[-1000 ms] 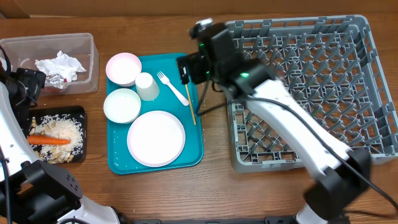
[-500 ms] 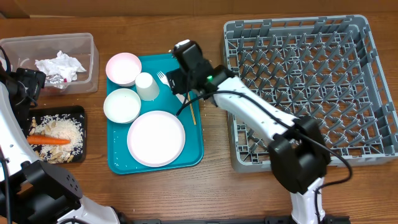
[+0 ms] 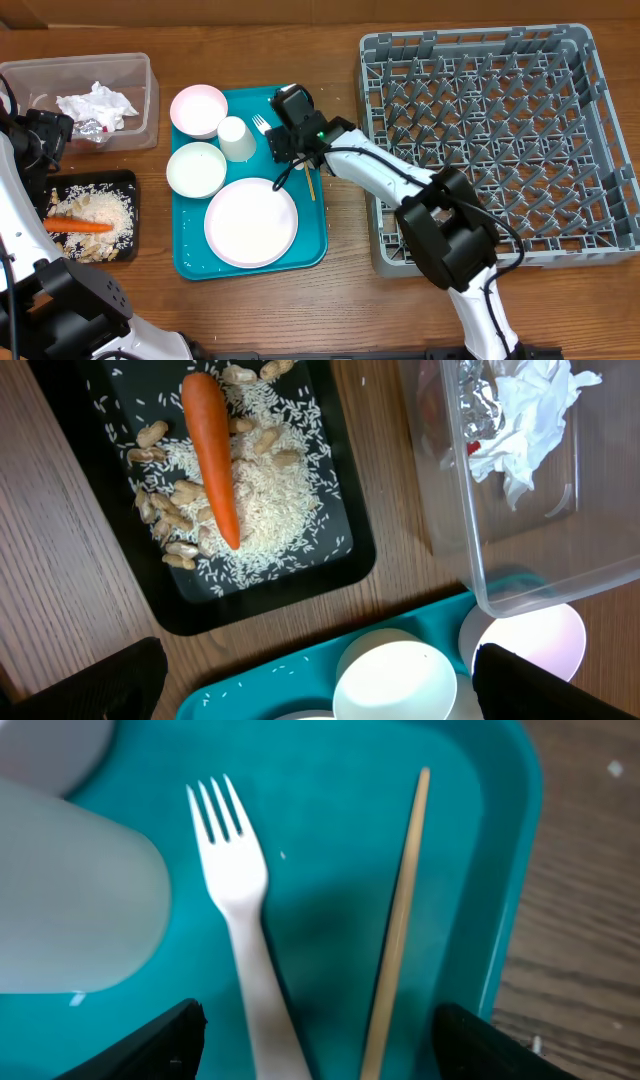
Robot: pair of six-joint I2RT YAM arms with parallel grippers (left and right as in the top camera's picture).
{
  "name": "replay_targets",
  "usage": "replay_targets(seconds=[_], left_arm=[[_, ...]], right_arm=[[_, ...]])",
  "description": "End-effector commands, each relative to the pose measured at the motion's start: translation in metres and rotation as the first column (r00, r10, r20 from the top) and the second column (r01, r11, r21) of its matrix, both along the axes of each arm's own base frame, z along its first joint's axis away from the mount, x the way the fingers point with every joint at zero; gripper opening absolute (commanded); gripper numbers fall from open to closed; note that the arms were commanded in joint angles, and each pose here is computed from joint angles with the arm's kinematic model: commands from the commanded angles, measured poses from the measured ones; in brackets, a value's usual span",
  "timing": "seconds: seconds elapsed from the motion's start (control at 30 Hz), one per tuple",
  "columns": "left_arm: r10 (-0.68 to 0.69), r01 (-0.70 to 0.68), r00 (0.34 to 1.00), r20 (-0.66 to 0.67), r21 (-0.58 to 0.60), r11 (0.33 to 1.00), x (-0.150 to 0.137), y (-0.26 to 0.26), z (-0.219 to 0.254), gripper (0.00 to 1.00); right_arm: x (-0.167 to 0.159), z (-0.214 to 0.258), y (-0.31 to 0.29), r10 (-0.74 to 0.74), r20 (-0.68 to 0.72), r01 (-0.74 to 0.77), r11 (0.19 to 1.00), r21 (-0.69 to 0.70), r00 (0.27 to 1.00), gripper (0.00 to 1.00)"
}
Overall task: Sort waste into correct bins and load items into the dishwasher rack
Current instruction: 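Lower the right gripper onto the wooden chopstick and close on it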
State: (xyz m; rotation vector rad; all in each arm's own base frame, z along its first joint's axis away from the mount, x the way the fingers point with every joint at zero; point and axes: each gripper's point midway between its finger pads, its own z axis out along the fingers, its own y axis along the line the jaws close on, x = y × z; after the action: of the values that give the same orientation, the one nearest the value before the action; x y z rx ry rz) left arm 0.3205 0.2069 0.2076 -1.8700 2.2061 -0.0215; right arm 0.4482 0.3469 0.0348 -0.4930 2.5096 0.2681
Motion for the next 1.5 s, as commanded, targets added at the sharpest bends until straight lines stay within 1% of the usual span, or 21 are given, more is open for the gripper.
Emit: replay_targets(seconds=[0.0, 0.1, 0.27, 0.37, 0.47, 0.53, 0.63, 0.7, 0.73, 0.83, 0.97, 1.07, 1.2, 1.47], left_arm=[[0.014, -0.014, 1.0, -0.006, 0.008, 1.0, -0.001, 0.001, 0.0, 1.0], [0.014, -0.014, 1.0, -0.007, 0.008, 1.0, -0.001, 0.001, 0.0, 1.0], [0.014, -0.014, 1.0, -0.007, 0.008, 1.0, -0.001, 0.001, 0.0, 1.0], [0.014, -0.014, 1.0, -0.007, 0.008, 1.0, -0.001, 0.001, 0.0, 1.0], [0.014, -0.014, 1.0, -0.007, 0.008, 1.0, -0.001, 0.001, 0.0, 1.0], [0.014, -0.014, 1.0, -0.007, 0.008, 1.0, -0.001, 0.001, 0.0, 1.0], [0.014, -0.014, 1.0, -0.006, 0.007, 1.0, -0.001, 0.001, 0.0, 1.0], [0.015, -0.015, 1.0, -0.007, 0.008, 1.0, -0.001, 0.001, 0.0, 1.0], [0.015, -0.015, 1.0, -0.006, 0.008, 1.0, -0.001, 0.001, 0.0, 1.0], [0.014, -0.014, 1.0, -0.007, 0.008, 1.0, -0.001, 0.001, 0.0, 1.0], [0.014, -0.014, 1.0, -0.006, 0.008, 1.0, -0.001, 0.001, 0.0, 1.0], [0.015, -0.015, 1.0, -0.007, 0.008, 1.0, -0.001, 0.001, 0.0, 1.0], [0.015, -0.015, 1.0, -0.006, 0.008, 1.0, -0.001, 0.001, 0.0, 1.0], [0.014, -0.014, 1.0, -0.007, 0.008, 1.0, -0.001, 0.001, 0.0, 1.0]], right_arm=[[0.006, -0.005, 0.004, -0.011, 0.008, 0.011, 1.0, 0.005, 1.0, 0.76], [0.006, -0.013, 0.004, -0.011, -0.002, 0.011, 1.0, -0.003, 1.0, 0.76], [0.007, -0.014, 0.005, -0.011, 0.003, 0.011, 1.0, 0.001, 1.0, 0.76], [0.008, -0.014, 0.005, -0.015, 0.005, 0.015, 1.0, 0.006, 1.0, 0.73], [0.008, -0.014, 0.005, -0.015, 0.006, 0.014, 1.0, 0.006, 1.0, 0.67], [0.008, -0.015, 0.005, -0.015, 0.004, 0.015, 1.0, 0.005, 1.0, 0.66], [0.006, -0.017, 0.004, -0.015, -0.002, 0.015, 1.0, 0.0, 1.0, 0.67], [0.007, -0.017, 0.004, -0.02, -0.001, 0.02, 1.0, 0.004, 1.0, 0.71], [0.009, -0.017, 0.003, -0.036, -0.001, 0.036, 0.999, 0.014, 0.999, 0.73], [0.016, -0.015, -0.002, -0.078, -0.003, 0.078, 0.996, 0.04, 0.997, 0.74], [0.024, -0.016, -0.017, -0.124, -0.017, 0.124, 0.991, 0.045, 0.992, 0.73], [0.028, -0.018, -0.026, -0.139, -0.025, 0.14, 0.989, 0.037, 0.99, 0.7], [0.027, -0.019, -0.029, -0.142, -0.033, 0.143, 0.989, 0.029, 0.989, 0.66], [0.022, -0.026, -0.024, -0.132, -0.041, 0.133, 0.991, 0.021, 0.99, 0.64]])
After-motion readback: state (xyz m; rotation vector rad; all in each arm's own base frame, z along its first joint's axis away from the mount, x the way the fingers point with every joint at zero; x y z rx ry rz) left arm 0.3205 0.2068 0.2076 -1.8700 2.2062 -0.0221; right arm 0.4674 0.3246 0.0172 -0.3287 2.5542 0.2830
